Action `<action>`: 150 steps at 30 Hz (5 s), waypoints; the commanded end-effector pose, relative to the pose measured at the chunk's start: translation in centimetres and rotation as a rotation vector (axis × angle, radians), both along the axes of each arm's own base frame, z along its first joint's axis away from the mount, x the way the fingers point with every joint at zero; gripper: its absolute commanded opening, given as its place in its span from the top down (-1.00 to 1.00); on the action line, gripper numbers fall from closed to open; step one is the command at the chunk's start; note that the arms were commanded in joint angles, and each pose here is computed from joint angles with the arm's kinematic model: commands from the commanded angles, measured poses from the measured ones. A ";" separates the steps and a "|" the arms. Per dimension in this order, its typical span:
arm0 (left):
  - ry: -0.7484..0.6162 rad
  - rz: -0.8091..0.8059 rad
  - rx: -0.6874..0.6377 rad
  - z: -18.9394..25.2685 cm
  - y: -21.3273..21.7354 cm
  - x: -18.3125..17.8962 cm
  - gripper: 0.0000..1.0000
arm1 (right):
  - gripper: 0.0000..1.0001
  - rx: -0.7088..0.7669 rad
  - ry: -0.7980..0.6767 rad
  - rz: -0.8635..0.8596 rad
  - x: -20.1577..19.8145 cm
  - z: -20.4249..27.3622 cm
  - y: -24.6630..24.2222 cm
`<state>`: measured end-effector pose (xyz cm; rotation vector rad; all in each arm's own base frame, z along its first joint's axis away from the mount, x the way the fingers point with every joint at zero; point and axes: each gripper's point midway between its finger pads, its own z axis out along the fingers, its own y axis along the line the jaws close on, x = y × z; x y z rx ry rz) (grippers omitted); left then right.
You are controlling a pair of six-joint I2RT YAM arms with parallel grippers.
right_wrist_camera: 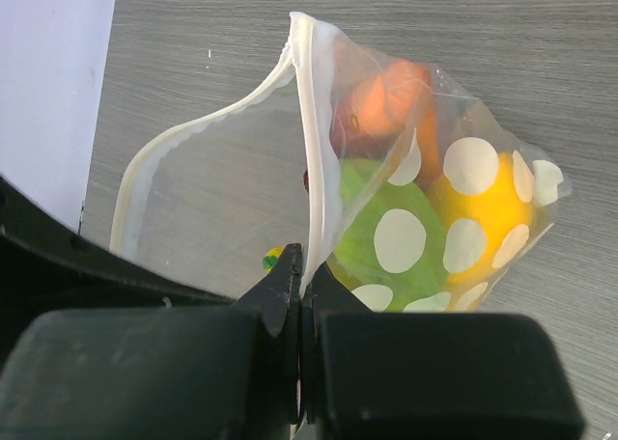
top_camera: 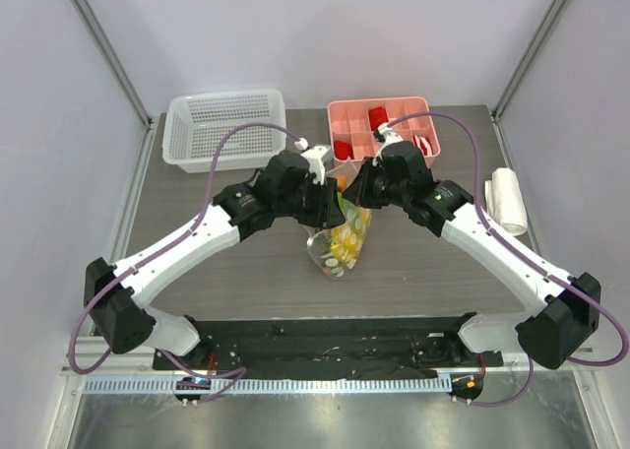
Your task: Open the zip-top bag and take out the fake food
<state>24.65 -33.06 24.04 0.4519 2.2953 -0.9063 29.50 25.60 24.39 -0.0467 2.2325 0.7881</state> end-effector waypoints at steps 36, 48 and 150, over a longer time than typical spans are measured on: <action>-0.081 -0.049 0.095 -2.7 -2.1 1.1 0.23 | 0.98 0.091 -0.114 0.063 -0.4 5.0 1.1; -0.006 -0.031 0.098 -4.8 -1.9 0.6 0.68 | 0.98 0.091 -0.107 0.056 -0.3 4.5 1.1; -0.153 0.844 -0.307 6.7 26.4 25.8 -0.71 | 0.98 -0.133 -0.218 0.037 1.1 4.2 -1.6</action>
